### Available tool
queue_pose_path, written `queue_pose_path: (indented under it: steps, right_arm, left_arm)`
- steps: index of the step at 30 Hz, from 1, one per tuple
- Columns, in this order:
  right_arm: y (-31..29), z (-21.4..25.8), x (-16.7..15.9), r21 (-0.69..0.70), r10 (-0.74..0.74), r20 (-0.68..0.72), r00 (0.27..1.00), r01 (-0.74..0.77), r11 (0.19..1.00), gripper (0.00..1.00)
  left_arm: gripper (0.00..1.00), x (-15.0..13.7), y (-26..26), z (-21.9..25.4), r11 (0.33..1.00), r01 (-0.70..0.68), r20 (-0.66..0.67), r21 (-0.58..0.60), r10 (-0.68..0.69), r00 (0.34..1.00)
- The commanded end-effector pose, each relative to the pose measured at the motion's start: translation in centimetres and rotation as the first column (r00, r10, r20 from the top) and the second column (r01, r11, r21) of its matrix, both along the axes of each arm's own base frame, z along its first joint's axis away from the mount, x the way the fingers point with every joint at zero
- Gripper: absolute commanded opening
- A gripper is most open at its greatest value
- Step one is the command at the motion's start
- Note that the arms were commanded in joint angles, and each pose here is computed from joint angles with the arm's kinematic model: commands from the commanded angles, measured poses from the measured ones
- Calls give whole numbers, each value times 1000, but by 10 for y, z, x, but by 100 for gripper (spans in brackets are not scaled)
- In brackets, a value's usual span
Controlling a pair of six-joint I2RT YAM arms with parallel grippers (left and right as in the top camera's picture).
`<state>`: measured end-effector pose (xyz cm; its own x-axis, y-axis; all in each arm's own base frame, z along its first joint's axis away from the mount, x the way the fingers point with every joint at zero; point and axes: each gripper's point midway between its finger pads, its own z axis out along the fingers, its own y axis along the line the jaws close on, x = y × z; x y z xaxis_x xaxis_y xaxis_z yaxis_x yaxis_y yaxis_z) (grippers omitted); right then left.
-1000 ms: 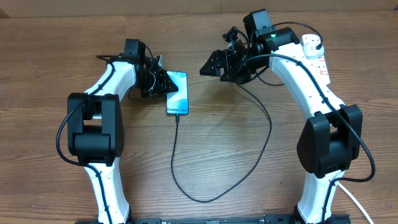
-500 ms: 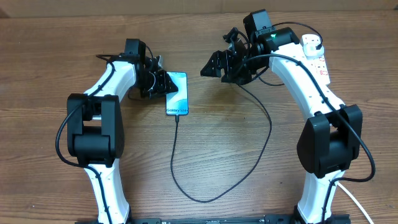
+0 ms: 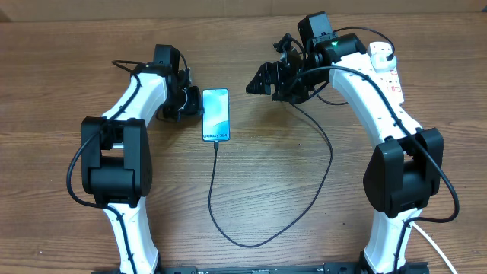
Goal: Plug charger to phone and switch on socket
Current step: 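Lay the phone flat on the table and release it with the left gripper, then move the right gripper over the white power strip's orange switch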
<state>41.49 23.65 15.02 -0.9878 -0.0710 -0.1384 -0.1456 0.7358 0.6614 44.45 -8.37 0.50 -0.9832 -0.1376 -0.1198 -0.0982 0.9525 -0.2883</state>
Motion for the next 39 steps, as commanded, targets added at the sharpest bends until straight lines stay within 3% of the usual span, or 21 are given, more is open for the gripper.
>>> queue_pose_path:
  steps: [1,6,10,15,17,18,19,21,28,39]
  right_arm:
    - [-4,-4,4,-24,-4,9,1000,4,1000,84]
    - [-29,5,14,-22,-47,33,998,48,999,82]
    - [-78,35,26,-16,-157,88,984,159,987,82]
    - [-161,51,34,-122,-330,148,932,348,929,84]
    - [-193,48,34,-166,-391,149,908,412,896,90]
    - [-206,46,34,-187,-416,148,897,438,879,97]
    - [-222,43,33,-211,-445,149,883,468,858,100]
    - [-249,40,33,-251,-501,155,851,524,814,100]
    - [-347,35,34,-352,-719,233,655,746,565,100]
    - [-386,33,54,-358,-730,357,583,807,469,100]
  left_arm:
    - [23,-5,16,-2,996,-5,-28,87,8,1000]
    - [27,14,15,54,995,36,59,91,-42,997]
    - [29,31,13,146,996,23,205,83,-40,978]
    - [33,28,13,251,998,9,400,67,-35,916]
    - [37,22,13,279,998,4,458,62,-32,888]
    - [41,17,14,293,998,2,486,60,-31,873]
    - [53,13,14,304,998,1,507,58,-30,861]
    - [100,6,15,318,998,-1,535,55,-29,844]
    - [100,-8,16,327,998,-1,534,56,-29,845]
    - [100,-9,16,324,998,-1,523,57,-29,852]
